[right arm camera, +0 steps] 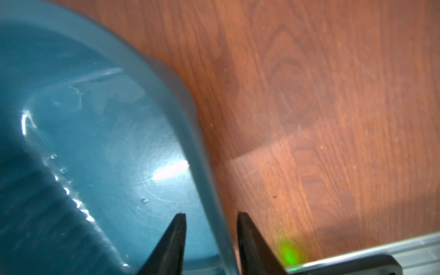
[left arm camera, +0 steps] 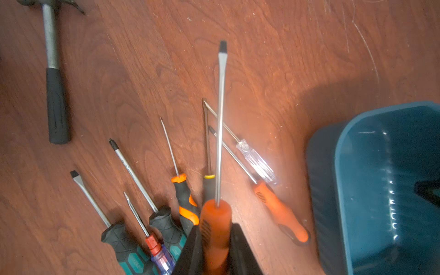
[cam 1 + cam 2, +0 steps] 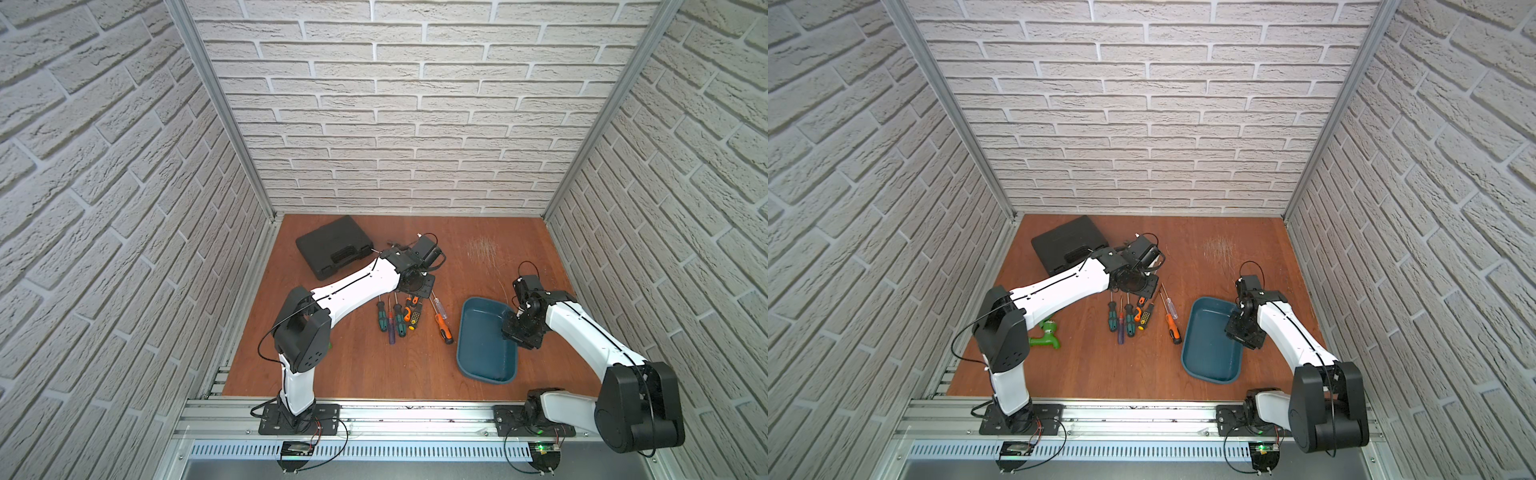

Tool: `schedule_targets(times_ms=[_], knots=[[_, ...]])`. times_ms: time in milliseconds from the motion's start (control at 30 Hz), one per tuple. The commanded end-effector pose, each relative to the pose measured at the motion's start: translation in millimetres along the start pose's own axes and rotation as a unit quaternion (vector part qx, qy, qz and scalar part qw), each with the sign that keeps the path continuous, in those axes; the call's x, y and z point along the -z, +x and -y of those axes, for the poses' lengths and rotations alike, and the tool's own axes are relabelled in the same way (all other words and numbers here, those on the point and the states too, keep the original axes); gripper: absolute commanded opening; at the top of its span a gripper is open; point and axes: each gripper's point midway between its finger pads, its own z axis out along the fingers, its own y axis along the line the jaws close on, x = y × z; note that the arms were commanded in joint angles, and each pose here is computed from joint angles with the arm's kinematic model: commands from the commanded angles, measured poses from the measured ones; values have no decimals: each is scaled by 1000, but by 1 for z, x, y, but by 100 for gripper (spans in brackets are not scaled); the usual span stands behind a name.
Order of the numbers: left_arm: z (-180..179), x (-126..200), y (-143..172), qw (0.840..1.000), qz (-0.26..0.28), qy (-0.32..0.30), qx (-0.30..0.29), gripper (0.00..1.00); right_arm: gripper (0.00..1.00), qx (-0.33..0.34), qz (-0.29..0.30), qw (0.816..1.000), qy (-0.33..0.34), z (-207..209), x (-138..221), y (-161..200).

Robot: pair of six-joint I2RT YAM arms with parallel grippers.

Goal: Put the screwdriver on the desktop into the storage box
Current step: Move the storage box to the center of the board.

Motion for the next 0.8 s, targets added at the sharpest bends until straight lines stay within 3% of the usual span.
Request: schedule_targets(times_ms=[0, 200, 433, 767], knots=[[7, 6, -11, 1000, 9, 18, -8, 7, 32, 15, 15, 999, -24, -17, 4, -12], [12, 4, -15, 1000, 9, 26, -7, 7, 26, 26, 17, 999, -27, -31, 4, -23], [44, -9, -35, 997, 11, 77, -5, 7, 22, 51, 20, 998, -23, -52, 2, -45], [64, -31, -39, 994, -9, 105, 21, 7, 25, 65, 10, 997, -32, -83, -3, -57]])
